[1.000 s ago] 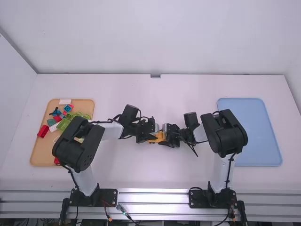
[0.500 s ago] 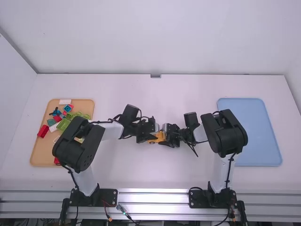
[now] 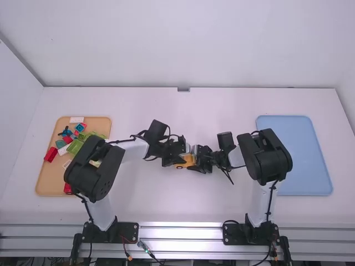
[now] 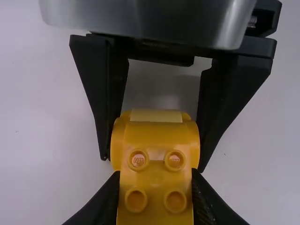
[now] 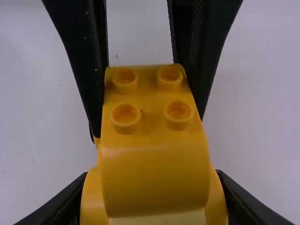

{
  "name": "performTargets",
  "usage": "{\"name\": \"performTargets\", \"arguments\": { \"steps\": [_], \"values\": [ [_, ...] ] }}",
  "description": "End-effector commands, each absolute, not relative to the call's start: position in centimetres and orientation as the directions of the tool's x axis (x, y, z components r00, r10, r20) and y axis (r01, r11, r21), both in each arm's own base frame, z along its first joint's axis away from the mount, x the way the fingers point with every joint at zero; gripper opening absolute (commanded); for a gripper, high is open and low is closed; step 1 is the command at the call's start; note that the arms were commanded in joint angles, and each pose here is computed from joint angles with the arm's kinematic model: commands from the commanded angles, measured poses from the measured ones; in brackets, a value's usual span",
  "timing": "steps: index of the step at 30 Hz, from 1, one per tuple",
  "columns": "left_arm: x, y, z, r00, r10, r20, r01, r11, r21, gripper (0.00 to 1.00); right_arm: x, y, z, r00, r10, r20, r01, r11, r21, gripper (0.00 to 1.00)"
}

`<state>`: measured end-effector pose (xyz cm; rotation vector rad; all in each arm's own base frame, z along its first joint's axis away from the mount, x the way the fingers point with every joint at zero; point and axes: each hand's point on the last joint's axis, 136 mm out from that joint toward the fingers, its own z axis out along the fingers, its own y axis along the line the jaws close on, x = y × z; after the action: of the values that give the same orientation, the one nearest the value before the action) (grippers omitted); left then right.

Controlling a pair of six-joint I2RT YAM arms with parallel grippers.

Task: Assemble lego blocks to make yellow taxi

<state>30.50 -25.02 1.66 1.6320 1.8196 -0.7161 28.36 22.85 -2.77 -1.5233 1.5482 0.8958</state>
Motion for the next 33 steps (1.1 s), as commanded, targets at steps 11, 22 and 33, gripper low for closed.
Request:
{"name": "performTargets", "arguments": {
  "steps": [11,22,33],
  "values": [
    [29.4,-23.3,-2.5,-0.210,0.780,-0.590,0.977,0.188,-0.099,0.41,27.6,23.1,-3.5,-0.025,-0.464,-0.886,-0.999,0.035,0.010,0.58],
    [29.4,-23.3,-2.2,-0.208,0.779,-0.591,0.977,0.189,-0.096,0.42,27.6,23.1,-3.5,-0.025,-0.464,-0.886,-0.999,0.035,0.010,0.58],
    [30.3,-22.9,-0.5,-0.183,0.769,-0.612,0.980,0.194,-0.050,0.49,27.6,23.1,-3.5,-0.025,-0.464,-0.886,-0.999,0.035,0.010,0.58]
  ]
}}
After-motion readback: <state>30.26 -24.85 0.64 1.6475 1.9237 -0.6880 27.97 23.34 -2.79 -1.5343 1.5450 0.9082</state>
